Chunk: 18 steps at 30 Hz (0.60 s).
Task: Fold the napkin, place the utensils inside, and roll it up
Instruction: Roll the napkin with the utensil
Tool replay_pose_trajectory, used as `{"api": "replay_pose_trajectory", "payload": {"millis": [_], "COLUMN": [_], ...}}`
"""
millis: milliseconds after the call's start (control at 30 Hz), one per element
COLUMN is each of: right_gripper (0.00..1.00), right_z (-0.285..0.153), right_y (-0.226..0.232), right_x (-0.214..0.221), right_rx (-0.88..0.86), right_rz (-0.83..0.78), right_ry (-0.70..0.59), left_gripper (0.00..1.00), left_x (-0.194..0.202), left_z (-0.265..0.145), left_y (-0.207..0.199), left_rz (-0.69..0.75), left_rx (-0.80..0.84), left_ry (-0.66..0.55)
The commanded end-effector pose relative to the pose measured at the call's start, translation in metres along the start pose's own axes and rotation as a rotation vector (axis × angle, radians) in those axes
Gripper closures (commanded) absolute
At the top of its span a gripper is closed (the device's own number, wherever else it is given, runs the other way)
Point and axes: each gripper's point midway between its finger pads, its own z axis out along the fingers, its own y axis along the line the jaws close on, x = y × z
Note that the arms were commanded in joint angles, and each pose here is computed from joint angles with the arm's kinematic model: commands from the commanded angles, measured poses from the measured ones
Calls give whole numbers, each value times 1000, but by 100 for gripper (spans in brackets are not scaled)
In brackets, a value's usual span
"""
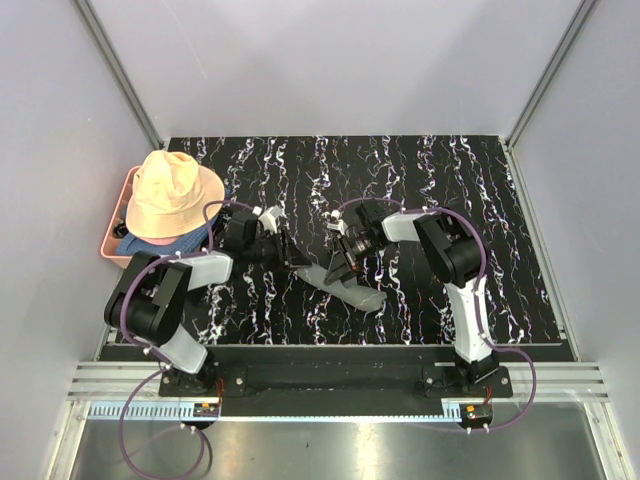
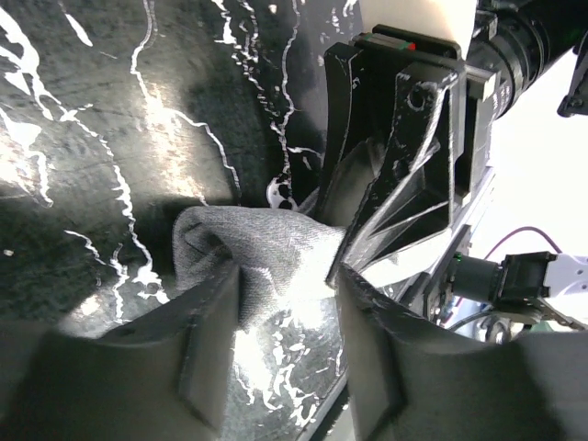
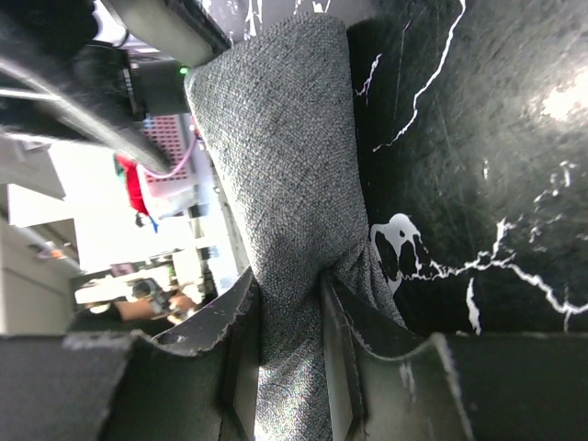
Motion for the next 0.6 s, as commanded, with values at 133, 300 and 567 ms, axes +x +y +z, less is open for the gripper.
{"api": "replay_pose_trajectory", "payload": {"millis": [133, 300, 567], "right_gripper": [58, 35, 27], "right_z": [-8, -34, -72], "right_y": [2, 17, 14], "right_x": [-23, -51, -60], "right_rx": [25, 226, 694], "right_rz": [-33, -137, -331], "right_ry": [-37, -137, -264], "left_gripper": [94, 100, 100], "left_x": [-4, -10, -20], "left_z": [9, 13, 20], "left_y": [-4, 4, 10], "left_rz": [2, -40, -124], "left_rx": [30, -26, -58], "left_ry": [12, 21, 42]}}
